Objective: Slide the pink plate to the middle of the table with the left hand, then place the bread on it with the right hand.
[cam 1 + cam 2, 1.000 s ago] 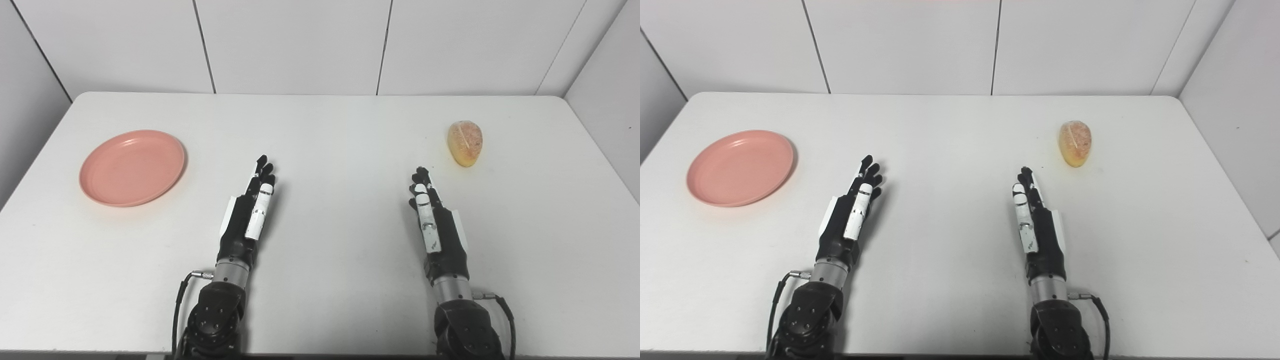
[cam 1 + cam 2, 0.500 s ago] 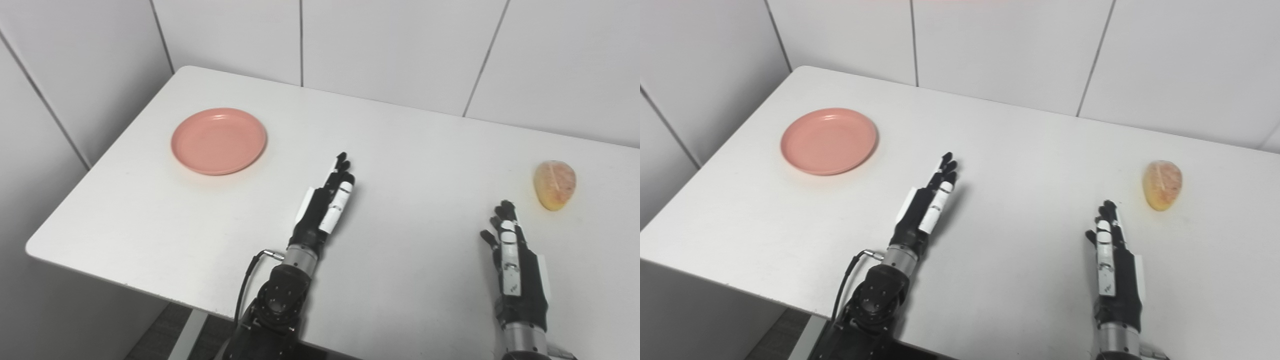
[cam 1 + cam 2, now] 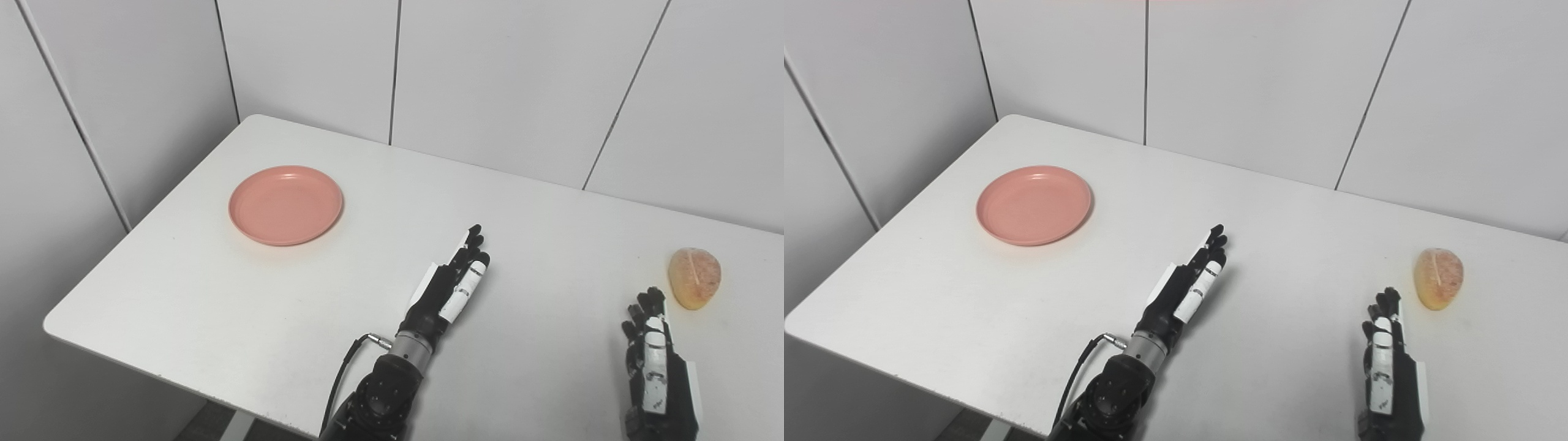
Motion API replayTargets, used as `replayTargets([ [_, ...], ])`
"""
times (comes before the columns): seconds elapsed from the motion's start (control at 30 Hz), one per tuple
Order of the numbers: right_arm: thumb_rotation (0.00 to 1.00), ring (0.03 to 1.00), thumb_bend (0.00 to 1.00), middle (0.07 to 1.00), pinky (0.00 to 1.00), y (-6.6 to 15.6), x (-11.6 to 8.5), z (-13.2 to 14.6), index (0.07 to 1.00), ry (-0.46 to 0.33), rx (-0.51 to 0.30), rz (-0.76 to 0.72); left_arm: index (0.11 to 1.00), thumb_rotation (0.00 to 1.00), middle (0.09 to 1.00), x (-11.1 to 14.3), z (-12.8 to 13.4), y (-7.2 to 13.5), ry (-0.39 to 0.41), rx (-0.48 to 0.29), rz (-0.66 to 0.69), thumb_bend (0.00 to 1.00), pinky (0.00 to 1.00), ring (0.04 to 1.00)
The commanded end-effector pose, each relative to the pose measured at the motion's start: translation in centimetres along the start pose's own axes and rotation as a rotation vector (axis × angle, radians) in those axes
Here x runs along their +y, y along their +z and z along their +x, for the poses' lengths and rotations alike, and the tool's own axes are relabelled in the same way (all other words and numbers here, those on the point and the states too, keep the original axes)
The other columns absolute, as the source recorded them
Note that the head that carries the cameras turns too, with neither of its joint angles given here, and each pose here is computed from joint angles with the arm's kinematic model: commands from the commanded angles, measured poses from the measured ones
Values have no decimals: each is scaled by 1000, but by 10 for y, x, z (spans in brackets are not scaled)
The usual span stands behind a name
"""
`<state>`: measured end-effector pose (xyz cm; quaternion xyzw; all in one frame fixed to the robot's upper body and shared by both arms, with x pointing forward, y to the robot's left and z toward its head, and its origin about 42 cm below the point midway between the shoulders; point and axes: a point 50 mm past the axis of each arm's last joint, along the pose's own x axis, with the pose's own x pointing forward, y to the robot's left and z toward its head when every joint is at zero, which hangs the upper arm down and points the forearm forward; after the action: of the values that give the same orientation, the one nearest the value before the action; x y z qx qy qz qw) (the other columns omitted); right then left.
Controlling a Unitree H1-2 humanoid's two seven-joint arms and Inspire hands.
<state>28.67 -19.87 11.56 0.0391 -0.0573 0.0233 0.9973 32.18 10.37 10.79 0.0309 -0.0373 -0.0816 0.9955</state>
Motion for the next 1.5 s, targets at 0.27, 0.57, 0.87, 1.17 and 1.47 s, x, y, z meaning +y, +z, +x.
replayTargets([
  [0.27,1000,999,168,994,1000,1,0,1,993,7,-22,-1,989,1000,989,2,-6,-9,16,22,0,361,967,984],
  [0.57,1000,990,142,986,1000,1,6,3,988,-2,-23,0,991,1000,990,10,-2,5,17,-27,16,332,948,977],
  [0.87,1000,978,111,975,1000,1,9,3,972,-20,-26,-18,981,1000,977,23,6,38,32,-70,-34,322,951,965],
  [1.17,1000,979,99,973,1000,0,10,4,971,-22,-30,-5,976,1000,982,42,18,86,13,-154,-47,372,976,972],
  [1.47,1000,978,101,971,1000,1,12,5,968,-29,-18,1,954,1000,967,70,27,127,36,-261,7,418,944,956],
])
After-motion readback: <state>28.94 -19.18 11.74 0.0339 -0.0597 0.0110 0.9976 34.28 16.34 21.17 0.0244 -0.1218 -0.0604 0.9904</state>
